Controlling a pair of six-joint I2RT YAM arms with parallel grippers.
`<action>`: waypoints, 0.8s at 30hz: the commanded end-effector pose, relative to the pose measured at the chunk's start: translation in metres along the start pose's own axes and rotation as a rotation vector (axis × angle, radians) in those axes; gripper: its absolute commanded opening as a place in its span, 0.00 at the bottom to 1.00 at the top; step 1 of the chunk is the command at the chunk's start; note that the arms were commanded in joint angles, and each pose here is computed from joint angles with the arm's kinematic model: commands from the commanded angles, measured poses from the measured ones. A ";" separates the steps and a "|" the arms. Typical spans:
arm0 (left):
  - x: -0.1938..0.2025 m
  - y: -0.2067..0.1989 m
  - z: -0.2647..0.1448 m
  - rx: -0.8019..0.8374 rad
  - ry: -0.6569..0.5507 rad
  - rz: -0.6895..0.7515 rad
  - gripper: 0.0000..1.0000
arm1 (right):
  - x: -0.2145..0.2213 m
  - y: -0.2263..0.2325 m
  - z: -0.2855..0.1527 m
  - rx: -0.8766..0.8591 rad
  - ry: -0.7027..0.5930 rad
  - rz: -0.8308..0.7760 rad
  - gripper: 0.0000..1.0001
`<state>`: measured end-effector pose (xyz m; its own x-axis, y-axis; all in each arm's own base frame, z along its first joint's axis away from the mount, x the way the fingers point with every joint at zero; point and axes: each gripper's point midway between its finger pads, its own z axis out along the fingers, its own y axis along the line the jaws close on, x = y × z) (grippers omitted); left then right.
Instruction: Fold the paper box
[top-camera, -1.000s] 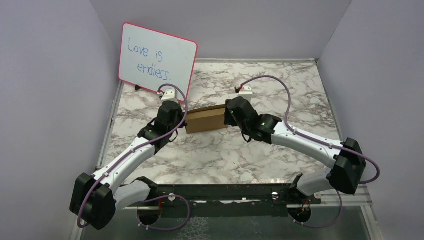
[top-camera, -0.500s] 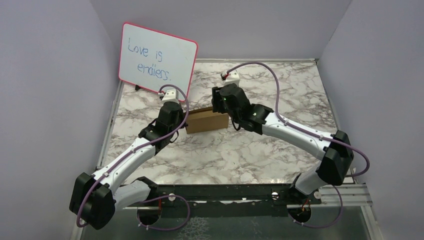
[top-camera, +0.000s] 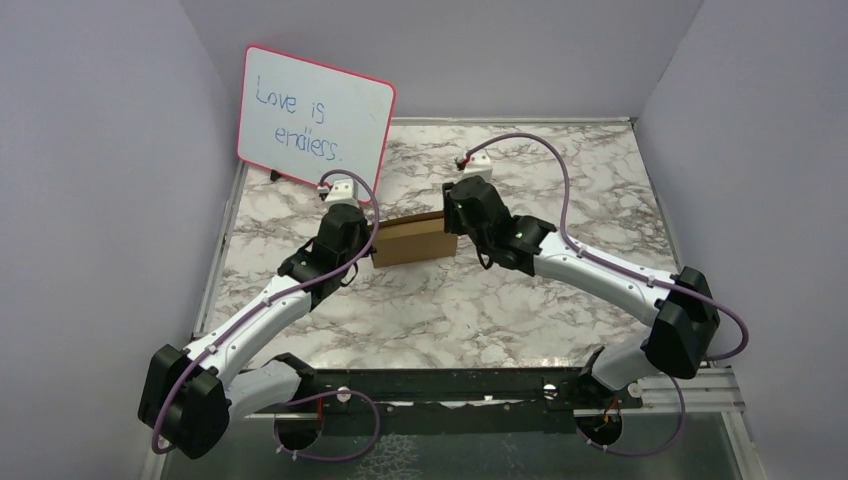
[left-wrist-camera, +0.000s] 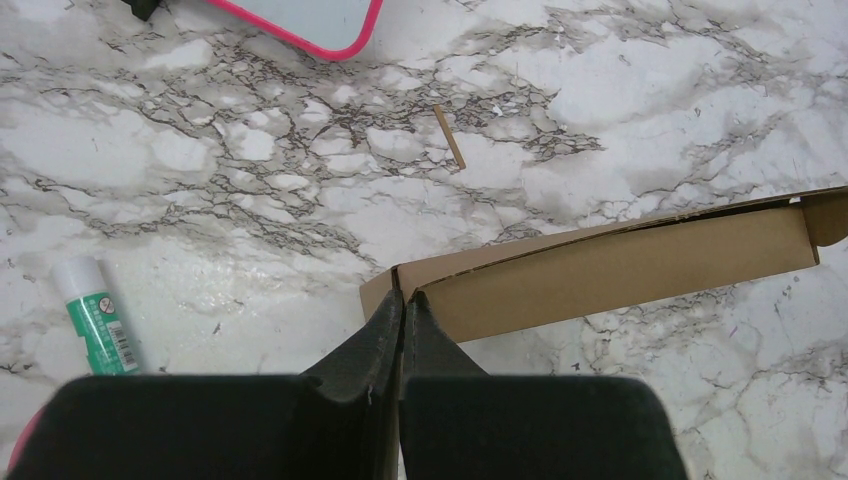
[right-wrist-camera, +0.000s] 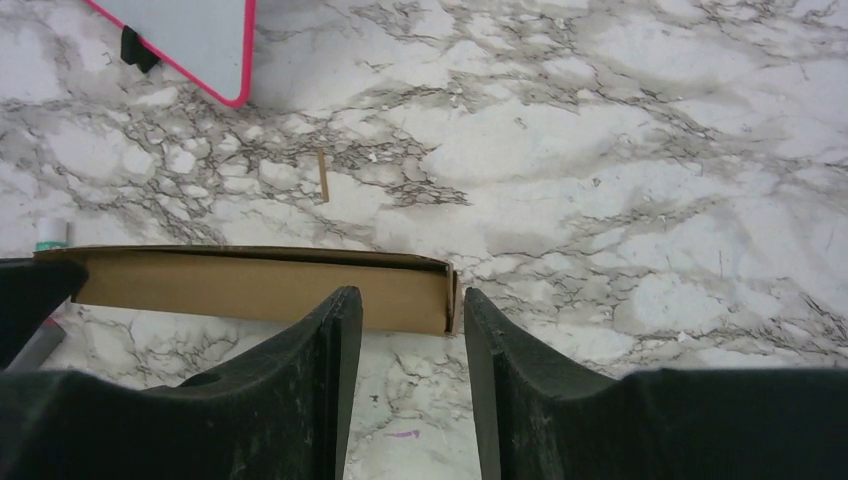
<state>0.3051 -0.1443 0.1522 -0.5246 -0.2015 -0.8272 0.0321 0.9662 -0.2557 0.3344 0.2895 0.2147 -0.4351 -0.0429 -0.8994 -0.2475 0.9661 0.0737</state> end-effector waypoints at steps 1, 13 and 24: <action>0.048 0.021 -0.005 -0.063 0.172 0.069 0.00 | 0.003 -0.020 -0.007 0.041 -0.001 0.031 0.45; 0.048 0.019 -0.005 -0.059 0.174 0.072 0.00 | 0.015 -0.017 0.005 -0.011 0.016 0.052 0.34; 0.048 0.019 -0.005 -0.058 0.175 0.073 0.00 | 0.015 -0.015 0.018 -0.026 0.000 0.058 0.25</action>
<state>0.3045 -0.1441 0.1523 -0.5268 -0.1994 -0.8263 0.0321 0.9667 -0.2538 0.3389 0.2724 0.1942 -0.4624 -0.0020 -0.8866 -0.2315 0.9656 0.1186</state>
